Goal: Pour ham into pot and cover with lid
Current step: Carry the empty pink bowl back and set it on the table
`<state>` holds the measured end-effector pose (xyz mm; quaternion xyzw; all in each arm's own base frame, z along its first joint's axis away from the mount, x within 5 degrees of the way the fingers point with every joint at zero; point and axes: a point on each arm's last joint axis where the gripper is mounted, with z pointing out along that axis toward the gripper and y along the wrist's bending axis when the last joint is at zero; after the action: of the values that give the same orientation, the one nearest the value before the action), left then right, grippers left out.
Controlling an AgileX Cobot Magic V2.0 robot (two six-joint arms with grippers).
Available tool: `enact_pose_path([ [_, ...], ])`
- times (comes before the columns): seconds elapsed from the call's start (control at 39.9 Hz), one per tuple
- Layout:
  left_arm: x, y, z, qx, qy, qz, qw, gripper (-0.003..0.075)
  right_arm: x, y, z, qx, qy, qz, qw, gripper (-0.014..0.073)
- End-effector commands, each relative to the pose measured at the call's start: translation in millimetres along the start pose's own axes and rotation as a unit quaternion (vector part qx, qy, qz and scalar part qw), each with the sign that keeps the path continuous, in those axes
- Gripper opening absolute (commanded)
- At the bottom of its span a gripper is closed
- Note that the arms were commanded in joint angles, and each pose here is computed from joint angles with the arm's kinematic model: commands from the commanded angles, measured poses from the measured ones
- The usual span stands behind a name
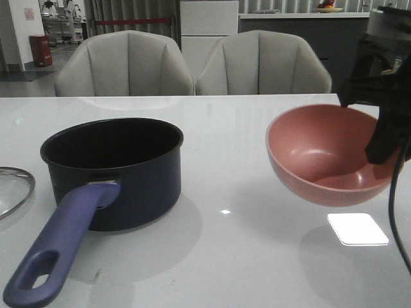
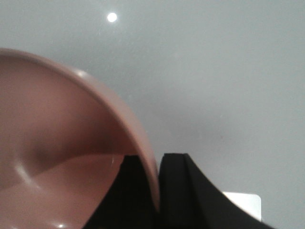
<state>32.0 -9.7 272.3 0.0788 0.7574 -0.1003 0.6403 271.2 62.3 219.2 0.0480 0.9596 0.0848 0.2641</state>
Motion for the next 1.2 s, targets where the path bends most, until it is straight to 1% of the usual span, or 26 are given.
enact_pose_path([
  [0.0, -14.0, -1.0, -1.9, 0.004, -0.043, -0.008, 0.999, 0.0143, -7.5, 4.4, -3.8, -0.013, -0.013, -0.005, 1.0, 0.0141],
  [0.13, -14.0, -1.0, -1.9, 0.004, -0.043, -0.008, 0.999, 0.0143, -3.1, 2.5, 6.6, -0.003, 0.017, -0.01, 1.0, 0.0148],
  [0.28, -14.0, -1.0, -1.9, 0.004, -0.043, -0.008, 0.999, 0.0143, -3.9, 0.5, 16.9, 0.003, 0.031, -0.026, 0.999, 0.0209],
  [0.38, -14.0, -1.0, -1.9, 0.004, -0.043, -0.008, 0.999, 0.0143, -10.8, 0.9, 22.6, 0.007, 0.044, -0.024, 0.999, 0.0272],
  [0.48, -14.0, -1.0, -1.9, 0.004, -0.043, -0.008, 0.999, 0.0143, -17.9, 2.4, 27.0, 0.013, 0.054, -0.034, 0.998, 0.0372],
  [0.55, -14.0, -1.0, -1.9, 0.004, -0.043, -0.008, 0.999, 0.0143, -23.3, 3.7, 28.4, 0.017, 0.061, -0.039, 0.997, 0.042],
  [0.73, -14.0, -1.0, -1.9, 0.004, -0.043, -0.008, 0.999, 0.0143, -36.9, 7.9, 17.8, 0.016, 0.049, -0.053, 0.997, 0.0427],
  [0.8, -14.0, -1.0, -1.9, 0.004, -0.043, -0.008, 0.999, 0.0143, -40.2, 9.4, 8.0, 0.013, 0.043, -0.074, 0.996, 0.0427],
  [0.98, -14.0, -1.0, -1.9, 0.004, -0.043, -0.008, 0.999, 0.0143, -42.9, 12.6, -22.7, -0.003, 0.002, -0.113, 0.994, 0.0419],
  [1.08, -14.0, -1.0, -1.9, 0.004, -0.043, -0.008, 0.999, 0.0143, -41.0, 15.0, -48.2, -0.026, -0.059, -0.118, 0.991, 0.0419],
  [1.18, -14.0, -1.0, -1.9, 0.004, -0.043, -0.008, 0.999, 0.0143, -35.0, 15.9, -71.0, -0.044, -0.126, -0.122, 0.984, 0.0419],
])
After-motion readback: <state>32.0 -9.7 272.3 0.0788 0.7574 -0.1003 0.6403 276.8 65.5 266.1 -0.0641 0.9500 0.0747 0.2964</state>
